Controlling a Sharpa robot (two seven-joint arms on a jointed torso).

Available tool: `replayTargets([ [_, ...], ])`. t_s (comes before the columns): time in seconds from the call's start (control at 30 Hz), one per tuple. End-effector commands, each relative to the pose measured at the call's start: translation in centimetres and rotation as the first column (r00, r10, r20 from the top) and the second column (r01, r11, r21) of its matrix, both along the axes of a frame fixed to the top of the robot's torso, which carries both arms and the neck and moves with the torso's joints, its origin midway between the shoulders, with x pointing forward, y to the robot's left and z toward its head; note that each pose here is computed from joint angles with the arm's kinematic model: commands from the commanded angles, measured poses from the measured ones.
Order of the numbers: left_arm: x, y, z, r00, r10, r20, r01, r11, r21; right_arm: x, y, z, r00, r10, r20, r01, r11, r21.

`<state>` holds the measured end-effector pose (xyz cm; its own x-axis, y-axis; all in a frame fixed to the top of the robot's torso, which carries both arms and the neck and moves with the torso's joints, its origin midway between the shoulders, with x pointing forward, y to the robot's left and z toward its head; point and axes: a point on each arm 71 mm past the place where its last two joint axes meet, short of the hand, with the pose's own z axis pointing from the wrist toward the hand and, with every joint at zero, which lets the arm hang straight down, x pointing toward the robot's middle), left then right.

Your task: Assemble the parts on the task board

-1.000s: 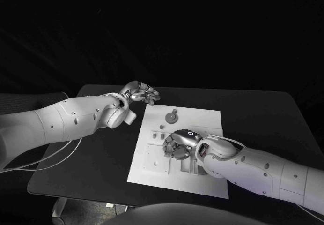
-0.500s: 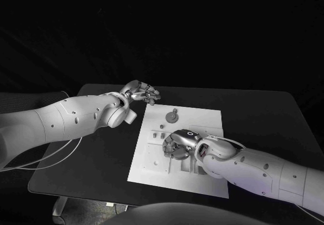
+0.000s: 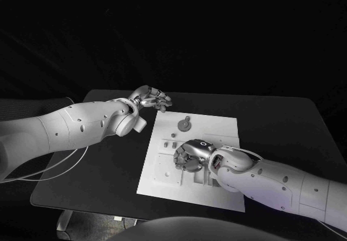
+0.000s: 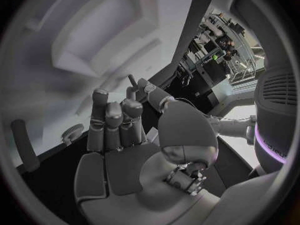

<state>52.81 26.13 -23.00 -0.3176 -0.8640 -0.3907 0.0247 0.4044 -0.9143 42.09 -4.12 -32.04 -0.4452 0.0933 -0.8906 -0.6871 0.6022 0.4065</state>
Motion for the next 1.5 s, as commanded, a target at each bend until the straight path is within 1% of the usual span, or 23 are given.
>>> replayTargets([
  [0.03, 0.04, -0.12, 0.17, 1.000, -0.003, 0.010, 0.003, 1.000, 0.000, -0.24, 0.21, -0.04, 1.000, 0.018, 0.004, -0.018, 1.000, -0.004],
  [0.73, 0.03, -0.18, 0.20, 1.000, -0.009, 0.013, 0.009, 1.000, 0.006, 0.26, 0.00, -0.36, 1.000, 0.008, 0.007, -0.008, 1.000, -0.023],
  [0.97, 0.01, -0.06, 0.21, 1.000, -0.008, 0.014, 0.008, 1.000, 0.009, 0.38, -0.59, -0.42, 1.000, 0.001, 0.012, -0.001, 1.000, -0.028],
  [1.5, 0.01, -0.01, 0.23, 1.000, -0.008, 0.014, 0.008, 1.000, 0.009, 0.13, -0.53, -0.39, 1.000, 0.013, 0.006, -0.013, 1.000, -0.027],
])
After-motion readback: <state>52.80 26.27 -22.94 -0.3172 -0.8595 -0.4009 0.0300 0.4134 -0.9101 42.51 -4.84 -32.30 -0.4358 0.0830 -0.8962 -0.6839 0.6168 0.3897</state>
